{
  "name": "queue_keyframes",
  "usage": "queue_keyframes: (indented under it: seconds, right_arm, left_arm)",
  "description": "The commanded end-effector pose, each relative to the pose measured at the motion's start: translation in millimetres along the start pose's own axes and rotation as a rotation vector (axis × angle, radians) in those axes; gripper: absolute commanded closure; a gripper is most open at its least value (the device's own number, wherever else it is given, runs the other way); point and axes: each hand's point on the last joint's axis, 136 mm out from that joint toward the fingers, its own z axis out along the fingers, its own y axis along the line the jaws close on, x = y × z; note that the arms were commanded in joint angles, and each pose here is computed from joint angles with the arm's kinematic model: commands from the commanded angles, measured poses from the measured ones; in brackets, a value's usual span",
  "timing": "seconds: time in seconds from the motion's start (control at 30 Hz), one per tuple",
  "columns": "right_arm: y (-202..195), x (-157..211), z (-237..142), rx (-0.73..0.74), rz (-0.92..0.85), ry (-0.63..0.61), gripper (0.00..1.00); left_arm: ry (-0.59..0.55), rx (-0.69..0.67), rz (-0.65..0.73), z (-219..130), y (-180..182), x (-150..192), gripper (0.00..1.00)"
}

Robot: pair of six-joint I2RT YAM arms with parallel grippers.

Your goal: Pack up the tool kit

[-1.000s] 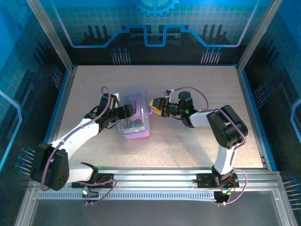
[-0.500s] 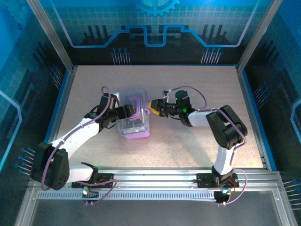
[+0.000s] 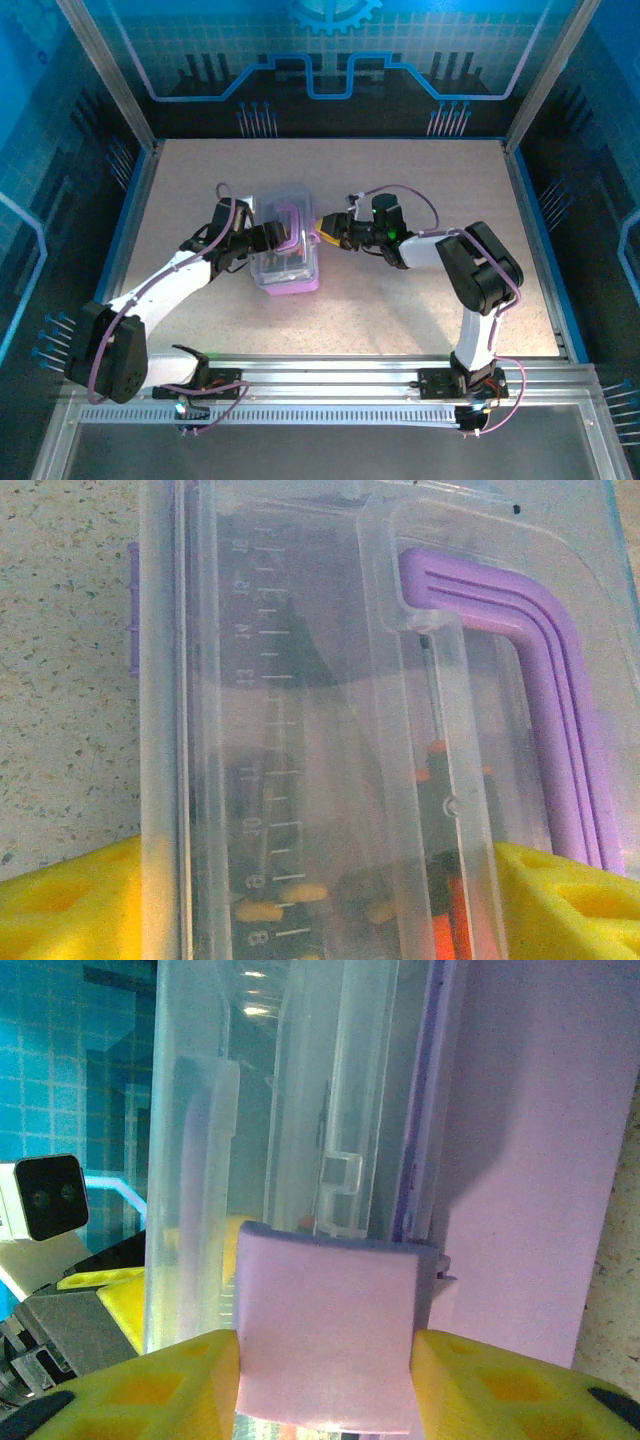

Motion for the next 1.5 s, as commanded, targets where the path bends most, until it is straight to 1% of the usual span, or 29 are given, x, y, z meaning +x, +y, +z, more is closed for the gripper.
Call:
queue_keyframes:
  seconds: [0.0, 0.1, 0.2, 0.4, 0.63, 0.97, 1.47]
  right_arm:
    - [-9.5, 6.0, 8.1, 0.017, -0.001, 0.025, 0.48]
    - [-12.0, 5.6, 7.3, 0.01, -0.004, 0.028, 0.43]
    - [-12.0, 4.5, 8.0, -0.014, 0.001, 0.033, 0.41]
    - [-14.4, 4.1, 10.4, -0.022, 0.009, 0.035, 0.41]
    - [-16.9, 2.5, 9.3, -0.029, 0.017, 0.026, 0.44]
    - [-19.7, -2.4, 8.7, -0.022, 0.024, 0.014, 0.45]
    - [-18.9, -8.6, 1.9, -0.02, 0.022, 0.004, 0.41]
  left_arm:
    - [0.346, -0.128, -0.069, 13.5, 45.1, 98.2, 0.46]
    - [0.35, -0.134, -0.072, 14.1, 46.3, 99.3, 0.46]
    - [0.363, -0.154, -0.073, 13.5, 49.6, 102.1, 0.47]
    - [0.381, -0.233, -0.063, 9.7, 59.8, 102.3, 0.5]
    - [0.413, -0.283, -0.047, 11.7, 66.4, 107.0, 0.54]
    - [0.447, -0.301, -0.03, 19.6, 67.2, 114.7, 0.58]
    - [0.452, -0.292, -0.03, 21.2, 66.3, 116.4, 0.59]
